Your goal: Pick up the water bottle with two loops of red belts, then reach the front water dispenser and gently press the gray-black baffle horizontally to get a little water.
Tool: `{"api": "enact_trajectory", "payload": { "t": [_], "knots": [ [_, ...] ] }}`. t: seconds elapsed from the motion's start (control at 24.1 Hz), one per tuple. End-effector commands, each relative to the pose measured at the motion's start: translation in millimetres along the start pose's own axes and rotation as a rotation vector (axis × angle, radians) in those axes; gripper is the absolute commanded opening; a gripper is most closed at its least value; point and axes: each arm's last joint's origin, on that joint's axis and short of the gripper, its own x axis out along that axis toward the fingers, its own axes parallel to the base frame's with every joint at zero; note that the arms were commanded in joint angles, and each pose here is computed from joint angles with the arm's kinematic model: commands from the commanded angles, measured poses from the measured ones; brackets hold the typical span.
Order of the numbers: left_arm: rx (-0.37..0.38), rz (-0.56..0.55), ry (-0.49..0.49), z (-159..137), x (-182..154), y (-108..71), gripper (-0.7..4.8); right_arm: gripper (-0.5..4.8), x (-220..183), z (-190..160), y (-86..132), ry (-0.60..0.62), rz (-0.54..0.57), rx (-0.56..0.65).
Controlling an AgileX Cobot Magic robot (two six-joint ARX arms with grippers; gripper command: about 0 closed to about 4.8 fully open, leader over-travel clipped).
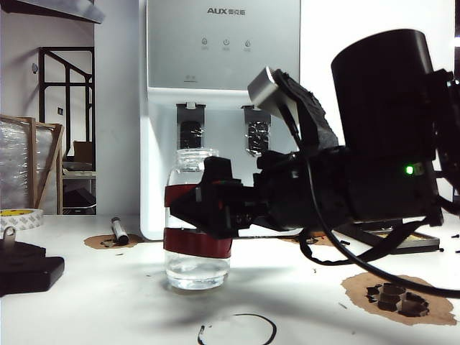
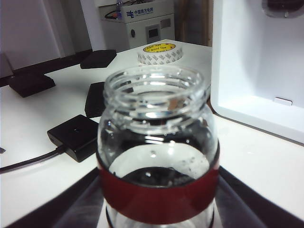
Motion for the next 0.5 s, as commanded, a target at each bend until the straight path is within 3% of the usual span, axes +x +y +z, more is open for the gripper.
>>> {"api": "enact_trajectory", "payload": {
  "t": [0.04, 0.33, 0.42, 0.5],
  "knots": [
    [0.019, 0.001, -0.012, 2.3, -0.5, -0.1, 4.79, 1.61, -2.0, -11.6, 1.3, 0.091, 0.014, 0.074],
    [0.019, 0.001, -0.012, 2.3, -0.5, -0.1, 4.79, 1.62, -3.5, -13.6, 4.6, 0.115, 0.122, 0.129],
    [0.019, 0.0, -0.012, 2.3, -0.6, -0.2, 4.79, 1.92, -3.6, -13.6, 5.6, 0.119, 0.156, 0.131],
    [0.019, 0.0, -0.013, 2.3, -0.6, -0.2, 4.79, 1.45, -3.9, -16.1, 4.6, 0.14, 0.123, 0.125]
  ]
}}
